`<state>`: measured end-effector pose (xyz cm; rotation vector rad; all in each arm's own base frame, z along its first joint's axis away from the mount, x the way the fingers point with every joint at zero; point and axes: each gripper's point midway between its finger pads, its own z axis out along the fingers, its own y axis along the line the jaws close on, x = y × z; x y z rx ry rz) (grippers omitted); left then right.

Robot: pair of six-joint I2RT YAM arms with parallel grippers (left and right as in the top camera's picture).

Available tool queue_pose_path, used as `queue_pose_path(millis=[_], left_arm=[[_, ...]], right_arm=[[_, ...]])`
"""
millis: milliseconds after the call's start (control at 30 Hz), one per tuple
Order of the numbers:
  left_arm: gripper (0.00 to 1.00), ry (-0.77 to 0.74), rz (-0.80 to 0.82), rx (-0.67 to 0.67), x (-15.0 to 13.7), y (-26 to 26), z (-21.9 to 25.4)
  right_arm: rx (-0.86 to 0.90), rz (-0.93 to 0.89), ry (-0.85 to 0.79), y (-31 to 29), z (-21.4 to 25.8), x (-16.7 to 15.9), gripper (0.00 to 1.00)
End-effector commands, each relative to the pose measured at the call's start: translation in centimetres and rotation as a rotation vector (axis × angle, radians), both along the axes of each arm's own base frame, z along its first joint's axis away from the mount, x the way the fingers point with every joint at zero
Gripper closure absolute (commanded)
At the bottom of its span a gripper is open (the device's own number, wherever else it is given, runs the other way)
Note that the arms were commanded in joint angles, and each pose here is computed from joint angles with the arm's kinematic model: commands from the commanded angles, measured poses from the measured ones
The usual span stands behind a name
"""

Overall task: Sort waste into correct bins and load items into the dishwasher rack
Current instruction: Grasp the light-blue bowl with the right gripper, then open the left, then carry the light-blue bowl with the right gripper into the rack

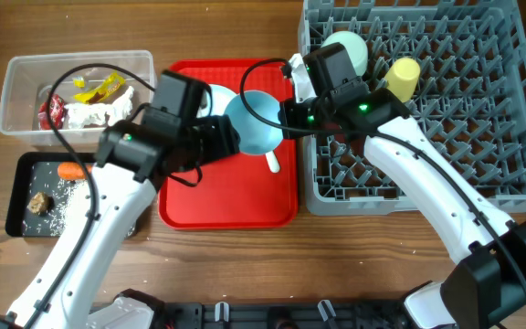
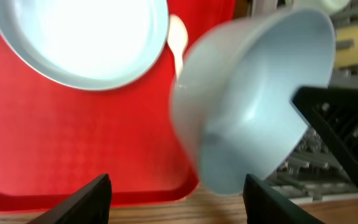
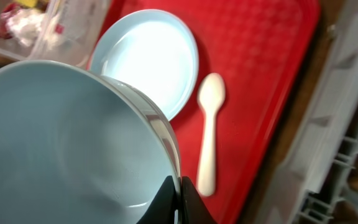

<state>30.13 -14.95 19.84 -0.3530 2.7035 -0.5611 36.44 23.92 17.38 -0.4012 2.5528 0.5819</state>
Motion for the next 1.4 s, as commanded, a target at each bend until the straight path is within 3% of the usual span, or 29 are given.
queue_pose_path(millis=[0, 33, 67, 267, 433, 500, 633, 933, 1200, 1367], left_arm=[[0.09, -0.068, 0.074, -0.028, 1.8, 2.2, 1.6], [0.02, -0.076, 0.088, -0.03, 2.1, 2.6, 1.7], [0.0, -0.087, 0.106, -0.033, 2.6, 3.1, 1.9], [0.0, -0.101, 0.122, -0.037, 3.0, 3.6, 2.1], [0.0, -0.101, 0.122, -0.037, 3.0, 3.6, 2.1], [0.0, -0.101, 0.122, -0.037, 3.0, 3.6, 2.1], [0.0, -0.101, 0.122, -0.037, 3.0, 3.6, 2.1], [0.0, -0.101, 0.122, -0.037, 3.0, 3.6, 2.1], [0.0, -0.101, 0.122, -0.037, 3.0, 3.6, 2.1], [0.0, -0.101, 0.122, -0.037, 3.0, 3.6, 2.1]], right_arm=[[-0.148, -0.132, -0.141, -3.6, 0.4, 3.4, 0.96], [-0.189, -0.154, -0.2, -4.9, 1.1, 4.7, 0.96], [-0.222, -0.185, -0.248, -6.4, 1.9, 5.9, 0.96], [-0.422, -0.446, -0.51, -19.0, 7.9, 12.2, 0.96], [-0.624, -0.63, -0.709, -30.5, 13.2, 14.4, 0.96], [-0.757, -0.608, -0.761, -34.0, 14.7, 14.5, 0.96], [-0.961, -0.544, -0.756, -38.6, 14.4, 14.8, 0.96], [-1.451, -0.347, -0.568, -43.6, 7.1, 17.9, 0.96], [-1.468, -0.274, -0.486, -42.8, 3.0, 18.3, 0.96], [-1.376, -0.284, -0.451, -41.1, 0.7, 18.0, 0.96]])
